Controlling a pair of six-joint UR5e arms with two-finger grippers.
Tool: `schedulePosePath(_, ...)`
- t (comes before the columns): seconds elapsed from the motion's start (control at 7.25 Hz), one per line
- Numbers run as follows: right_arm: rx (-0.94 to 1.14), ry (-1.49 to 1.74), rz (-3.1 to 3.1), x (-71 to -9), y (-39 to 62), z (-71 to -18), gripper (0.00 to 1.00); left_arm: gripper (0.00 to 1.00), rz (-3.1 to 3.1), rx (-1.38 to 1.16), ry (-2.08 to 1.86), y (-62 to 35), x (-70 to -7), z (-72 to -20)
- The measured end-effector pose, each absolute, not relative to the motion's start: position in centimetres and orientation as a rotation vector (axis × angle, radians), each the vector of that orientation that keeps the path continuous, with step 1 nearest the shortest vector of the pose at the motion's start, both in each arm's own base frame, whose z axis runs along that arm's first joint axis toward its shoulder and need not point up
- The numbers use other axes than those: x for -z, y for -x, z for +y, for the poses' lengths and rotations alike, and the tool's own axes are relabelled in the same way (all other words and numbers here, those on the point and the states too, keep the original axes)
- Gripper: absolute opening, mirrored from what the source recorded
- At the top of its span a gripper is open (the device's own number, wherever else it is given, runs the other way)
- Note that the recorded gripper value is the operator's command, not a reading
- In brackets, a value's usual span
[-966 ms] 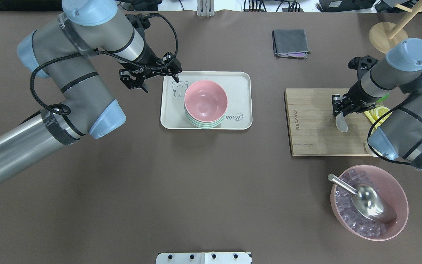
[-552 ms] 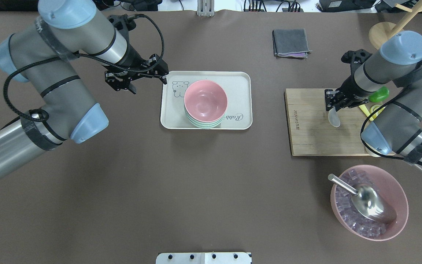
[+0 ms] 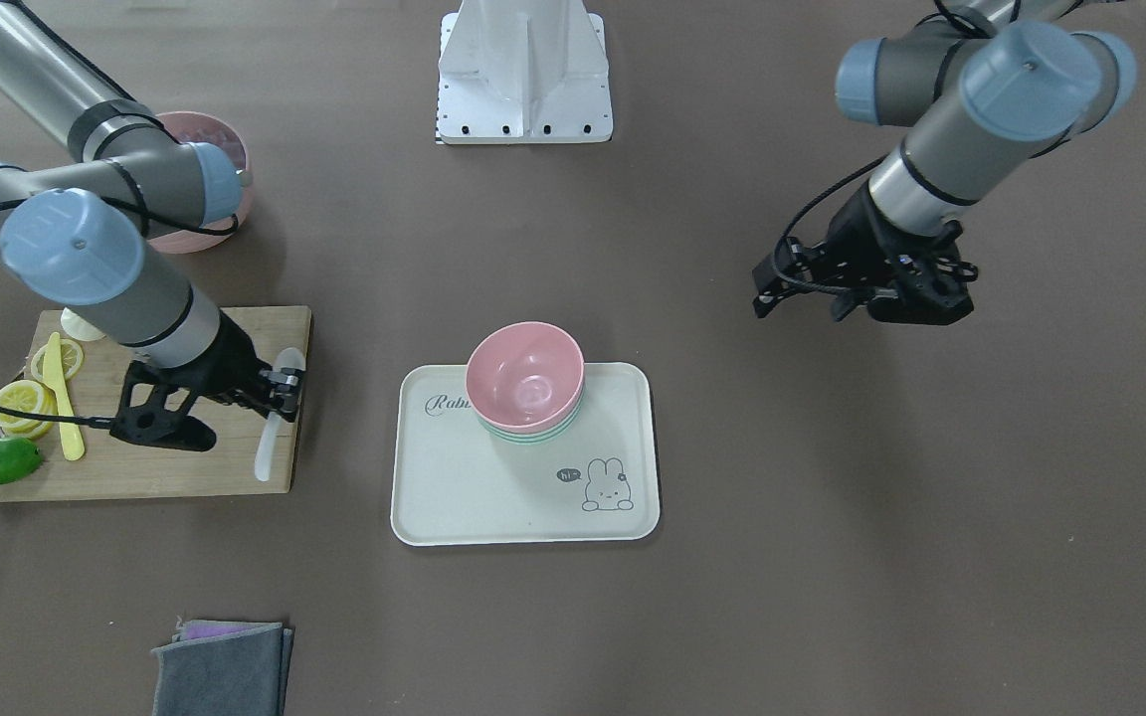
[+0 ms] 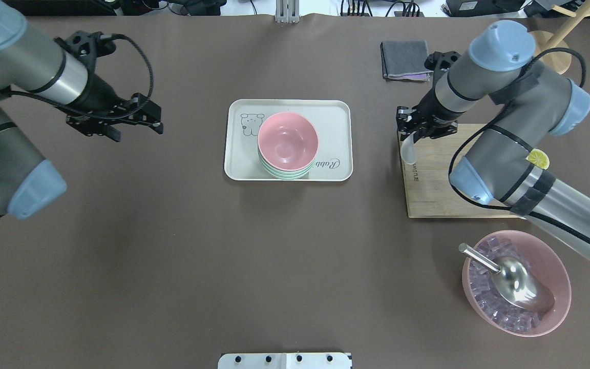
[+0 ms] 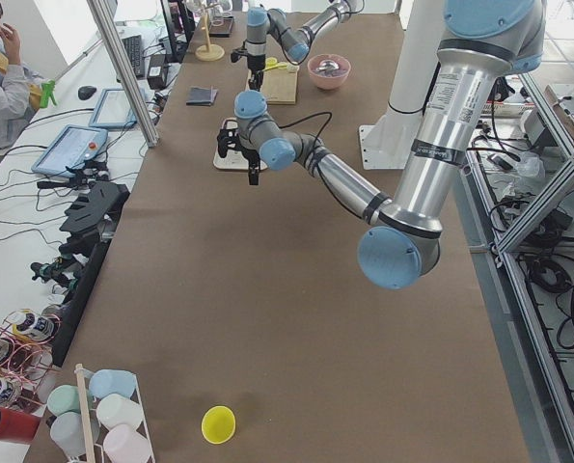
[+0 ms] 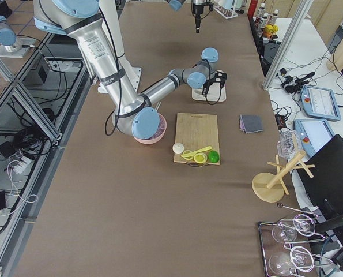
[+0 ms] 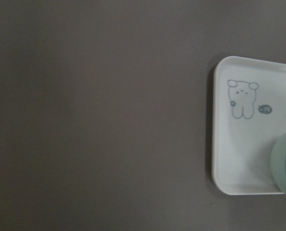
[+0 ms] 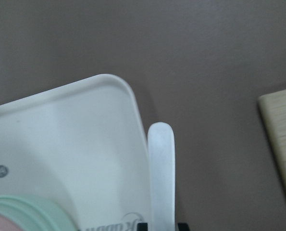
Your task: Stack pink bowl on green and place spoon
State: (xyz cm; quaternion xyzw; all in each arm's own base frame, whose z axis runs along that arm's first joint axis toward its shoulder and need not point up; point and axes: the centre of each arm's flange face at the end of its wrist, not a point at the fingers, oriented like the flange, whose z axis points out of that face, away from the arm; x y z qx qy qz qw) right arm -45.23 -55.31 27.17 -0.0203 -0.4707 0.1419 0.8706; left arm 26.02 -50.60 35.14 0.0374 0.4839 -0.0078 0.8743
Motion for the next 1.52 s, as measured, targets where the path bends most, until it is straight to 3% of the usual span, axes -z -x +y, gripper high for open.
schedulePosePath(0.55,-0.381,0.038,-1.028,-17.4,51.3,-54.1,0.0,0.98,0.986,-0.006,-0.091,-23.8,-37.7,-50.4)
schedulePosePath(0.69,-0.396,0.039,-1.032,-16.3,51.9,-54.4,0.4,0.98,0.986,-0.006,-0.091,-23.8,-37.7,-50.4)
schedulePosePath(0.83,-0.422,0.044,-1.03,-15.4,52.6,-54.9,0.99,0.98,0.986,-0.006,-0.09,-23.8,-37.7,-50.4)
schedulePosePath(1.52,-0.344,-0.051,-0.977,-16.7,50.4,-55.2,1.0,0.98,0.976,0.0,-0.081,-23.8,-38.5,-50.6)
